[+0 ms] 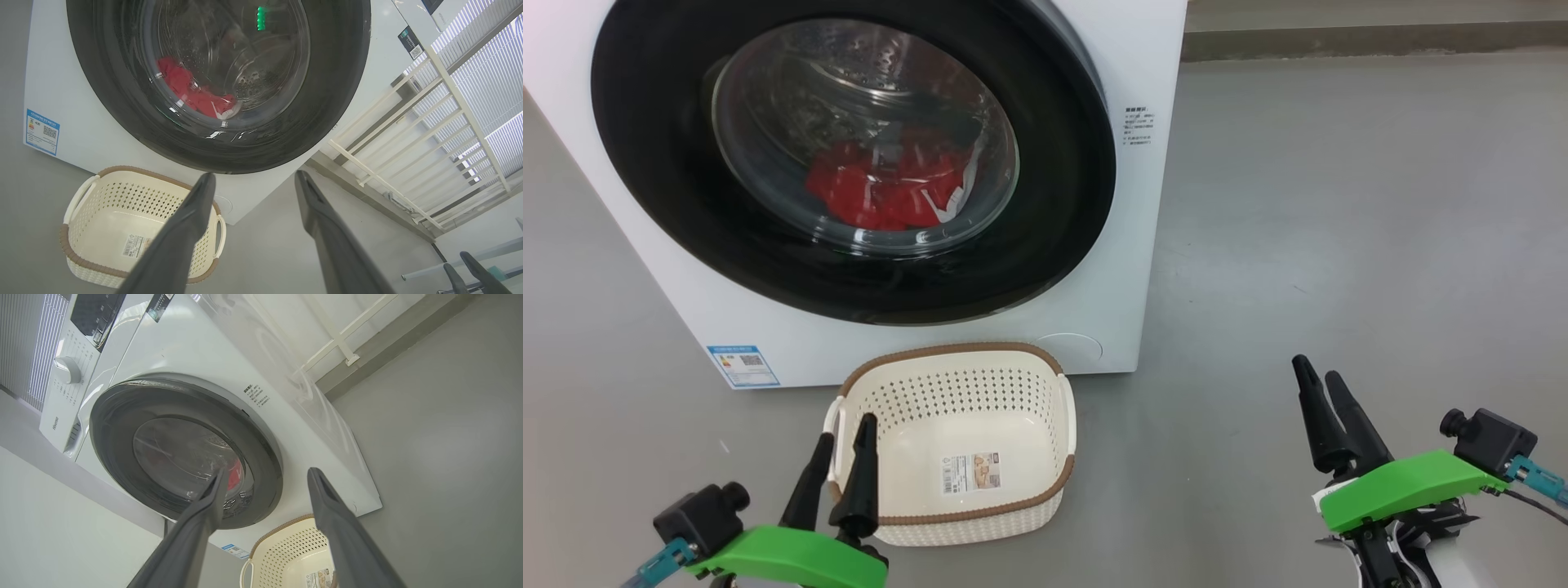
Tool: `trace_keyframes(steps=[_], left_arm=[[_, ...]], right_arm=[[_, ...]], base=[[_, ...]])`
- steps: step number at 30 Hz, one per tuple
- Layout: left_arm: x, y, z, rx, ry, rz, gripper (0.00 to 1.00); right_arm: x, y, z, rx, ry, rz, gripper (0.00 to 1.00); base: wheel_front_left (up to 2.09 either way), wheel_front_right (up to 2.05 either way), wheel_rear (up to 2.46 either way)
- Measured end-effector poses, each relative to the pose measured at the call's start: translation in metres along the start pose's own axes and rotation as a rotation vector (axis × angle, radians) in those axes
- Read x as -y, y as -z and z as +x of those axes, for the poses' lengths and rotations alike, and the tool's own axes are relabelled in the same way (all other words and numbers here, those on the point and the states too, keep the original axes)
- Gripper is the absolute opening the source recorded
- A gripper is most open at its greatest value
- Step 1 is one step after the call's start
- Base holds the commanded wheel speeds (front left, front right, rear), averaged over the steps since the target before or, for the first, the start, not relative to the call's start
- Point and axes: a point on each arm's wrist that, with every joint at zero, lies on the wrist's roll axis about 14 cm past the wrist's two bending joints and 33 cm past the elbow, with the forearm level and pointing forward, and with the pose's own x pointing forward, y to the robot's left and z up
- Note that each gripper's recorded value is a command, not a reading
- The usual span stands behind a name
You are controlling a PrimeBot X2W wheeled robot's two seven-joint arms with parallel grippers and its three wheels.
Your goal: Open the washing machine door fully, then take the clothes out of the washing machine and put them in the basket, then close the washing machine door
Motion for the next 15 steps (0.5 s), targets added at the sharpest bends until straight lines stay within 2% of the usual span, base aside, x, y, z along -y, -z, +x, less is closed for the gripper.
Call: trace_keyframes(steps=[15], left_arm=[[0.009, -0.006, 0.006, 0.042, 0.017, 0.228, 1.00]], right_arm=[[-0.015, -0.011, 0.005, 0.045, -0.055, -0.214, 1.00]], base=[[0.00, 0.00, 0.00]])
